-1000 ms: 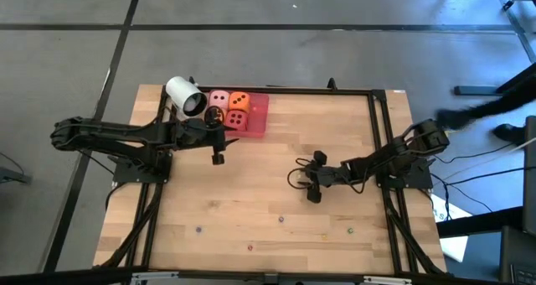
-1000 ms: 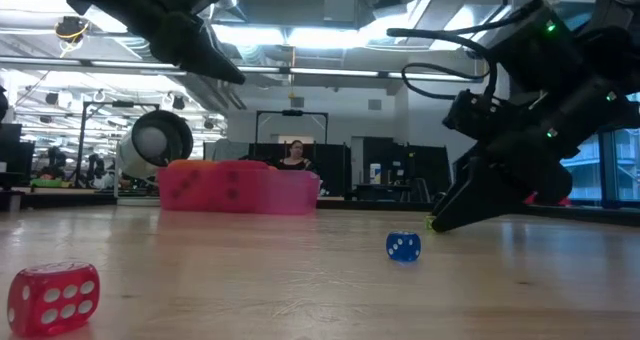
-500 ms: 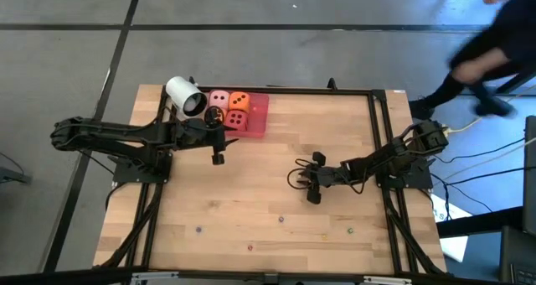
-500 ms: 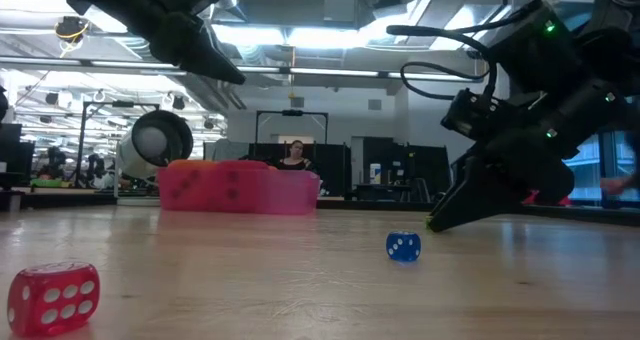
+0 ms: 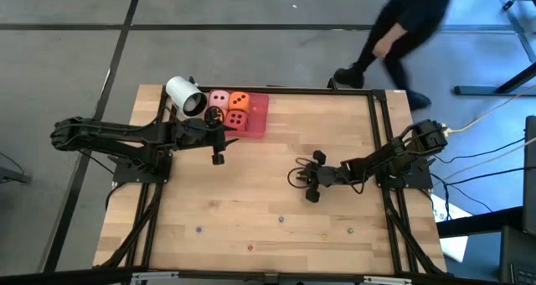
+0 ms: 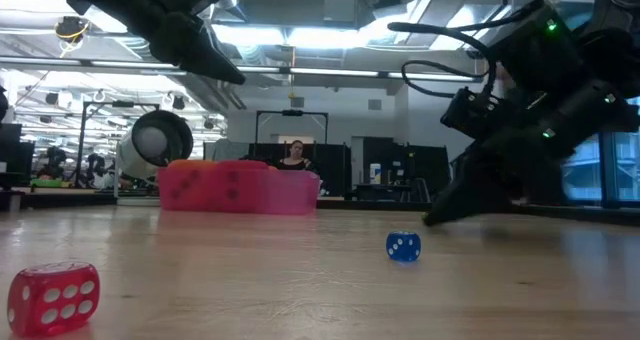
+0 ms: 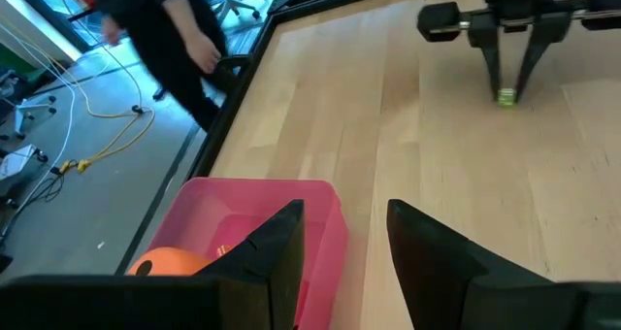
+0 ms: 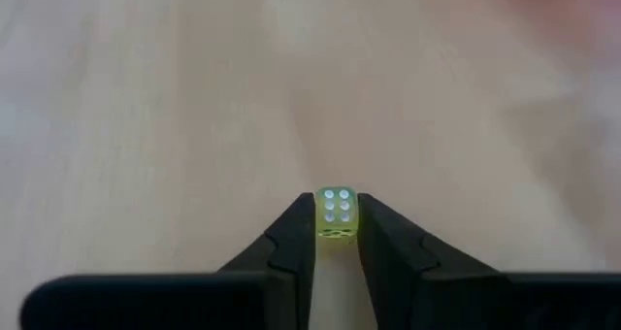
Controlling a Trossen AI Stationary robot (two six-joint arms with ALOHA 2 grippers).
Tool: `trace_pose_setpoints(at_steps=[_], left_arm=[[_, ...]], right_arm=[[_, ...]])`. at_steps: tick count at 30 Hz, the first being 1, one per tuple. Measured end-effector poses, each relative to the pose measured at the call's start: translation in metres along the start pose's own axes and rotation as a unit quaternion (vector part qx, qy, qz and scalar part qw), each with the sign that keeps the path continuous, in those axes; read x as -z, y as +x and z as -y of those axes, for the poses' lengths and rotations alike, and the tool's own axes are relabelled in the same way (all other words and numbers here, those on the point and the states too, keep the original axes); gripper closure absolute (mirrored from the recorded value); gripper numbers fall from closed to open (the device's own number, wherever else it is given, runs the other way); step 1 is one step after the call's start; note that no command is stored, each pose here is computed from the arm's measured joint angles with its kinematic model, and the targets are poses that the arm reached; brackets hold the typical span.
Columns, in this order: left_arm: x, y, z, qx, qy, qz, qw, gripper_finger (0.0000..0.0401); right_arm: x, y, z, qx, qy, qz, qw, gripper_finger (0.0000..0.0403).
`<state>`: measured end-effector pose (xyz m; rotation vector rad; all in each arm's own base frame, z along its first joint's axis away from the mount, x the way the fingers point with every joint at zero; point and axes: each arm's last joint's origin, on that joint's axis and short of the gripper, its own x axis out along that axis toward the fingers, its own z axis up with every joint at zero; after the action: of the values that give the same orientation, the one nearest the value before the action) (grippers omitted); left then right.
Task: Pick & Place Dice
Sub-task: Put the small light green die into the red bin
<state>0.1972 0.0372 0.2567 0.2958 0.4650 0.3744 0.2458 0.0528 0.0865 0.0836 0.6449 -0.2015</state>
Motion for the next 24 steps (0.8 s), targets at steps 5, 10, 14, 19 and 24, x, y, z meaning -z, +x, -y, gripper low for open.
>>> trace_pose_setpoints(at_steps=[5, 10, 14, 19, 24], left_arm=[[0.0, 0.0, 0.0, 0.0, 0.0, 0.0, 1.0, 0.0258], [0.0, 0.0, 0.0, 0.0, 0.0, 0.0, 1.0, 0.0258], [0.0, 0.0, 0.0, 0.0, 0.002, 0.0, 1.0, 0.0258], [0.0, 0.0, 0.0, 0.0, 0.002, 0.0, 1.0, 0.0258], [0.0, 0.0, 0.0, 0.0, 0.002, 0.0, 1.0, 0.0258]], right_arm=[[-0.015, 0.002, 0.007, 0.062, 0.028, 0.069, 0.995, 0.0326], [-0.048, 0.01, 0.02, 0.134, 0.027, 0.132, 0.982, 0.0331], [-0.088, 0.019, 0.033, 0.141, -0.001, 0.167, 0.976, 0.033], [-0.139, 0.029, 0.054, 0.124, -0.04, 0.211, 0.969, 0.0328], [-0.174, 0.047, 0.079, 0.108, -0.066, 0.2, 0.972, 0.0328]])
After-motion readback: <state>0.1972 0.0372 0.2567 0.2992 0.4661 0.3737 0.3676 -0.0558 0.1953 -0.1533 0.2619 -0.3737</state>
